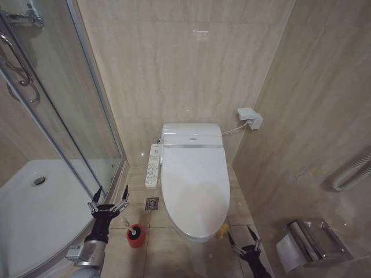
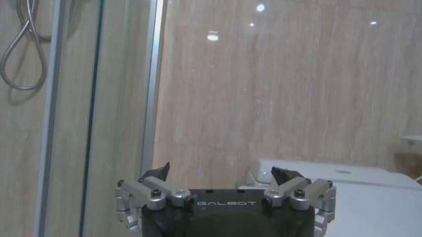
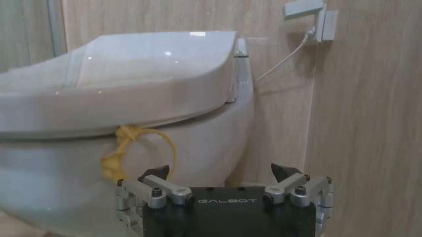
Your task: Open the toilet lid, clean the toilet bowl with a toilet brush, close the toilet lid, and flush.
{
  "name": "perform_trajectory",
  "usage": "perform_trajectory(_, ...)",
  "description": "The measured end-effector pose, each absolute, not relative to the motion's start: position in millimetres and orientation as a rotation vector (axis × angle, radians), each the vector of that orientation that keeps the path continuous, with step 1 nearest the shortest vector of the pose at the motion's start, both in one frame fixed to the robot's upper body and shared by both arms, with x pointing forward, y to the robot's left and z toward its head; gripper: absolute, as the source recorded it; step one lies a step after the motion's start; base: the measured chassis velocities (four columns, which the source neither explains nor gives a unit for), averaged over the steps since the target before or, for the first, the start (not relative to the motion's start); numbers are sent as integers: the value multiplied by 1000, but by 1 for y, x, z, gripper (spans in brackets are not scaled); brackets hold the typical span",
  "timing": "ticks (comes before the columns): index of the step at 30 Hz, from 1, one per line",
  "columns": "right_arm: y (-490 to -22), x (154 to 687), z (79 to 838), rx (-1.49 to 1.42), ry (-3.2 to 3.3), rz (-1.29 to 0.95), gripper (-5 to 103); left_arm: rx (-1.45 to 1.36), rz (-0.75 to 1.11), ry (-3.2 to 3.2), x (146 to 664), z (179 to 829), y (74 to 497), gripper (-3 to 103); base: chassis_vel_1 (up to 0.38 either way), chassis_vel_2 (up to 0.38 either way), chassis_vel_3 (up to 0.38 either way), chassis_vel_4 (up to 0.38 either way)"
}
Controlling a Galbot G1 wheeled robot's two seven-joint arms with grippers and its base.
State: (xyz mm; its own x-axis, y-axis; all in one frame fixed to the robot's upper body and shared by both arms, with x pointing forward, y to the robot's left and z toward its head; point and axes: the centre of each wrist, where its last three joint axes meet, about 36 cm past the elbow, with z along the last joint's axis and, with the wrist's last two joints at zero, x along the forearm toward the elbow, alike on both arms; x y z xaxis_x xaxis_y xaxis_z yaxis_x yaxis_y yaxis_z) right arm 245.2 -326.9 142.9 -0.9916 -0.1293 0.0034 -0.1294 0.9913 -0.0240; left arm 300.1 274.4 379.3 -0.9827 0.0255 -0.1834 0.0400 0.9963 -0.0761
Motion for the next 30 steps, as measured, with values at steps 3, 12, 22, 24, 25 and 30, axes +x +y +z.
perform_trajectory(3,-321,250,141,217,-3135,-28,100,42,-114,2960,300,378,275,100,0,0,0,0)
perform_trajectory(12,-316,260,132,269,-3128,-64,100,35,-107,2967,303,374,274,100,0,0,0,0)
perform_trajectory(22,-313,266,127,275,-3132,-85,71,33,-106,2970,306,371,274,100,0,0,0,0)
perform_trajectory(24,-312,266,127,276,-3133,-87,71,33,-105,2970,306,371,274,100,0,0,0,0)
perform_trajectory(25,-311,266,128,279,-3135,-90,71,33,-105,2970,307,371,274,100,0,0,0,0)
perform_trajectory(30,-309,264,130,289,-3140,-94,71,34,-105,2970,308,370,274,100,0,0,0,0)
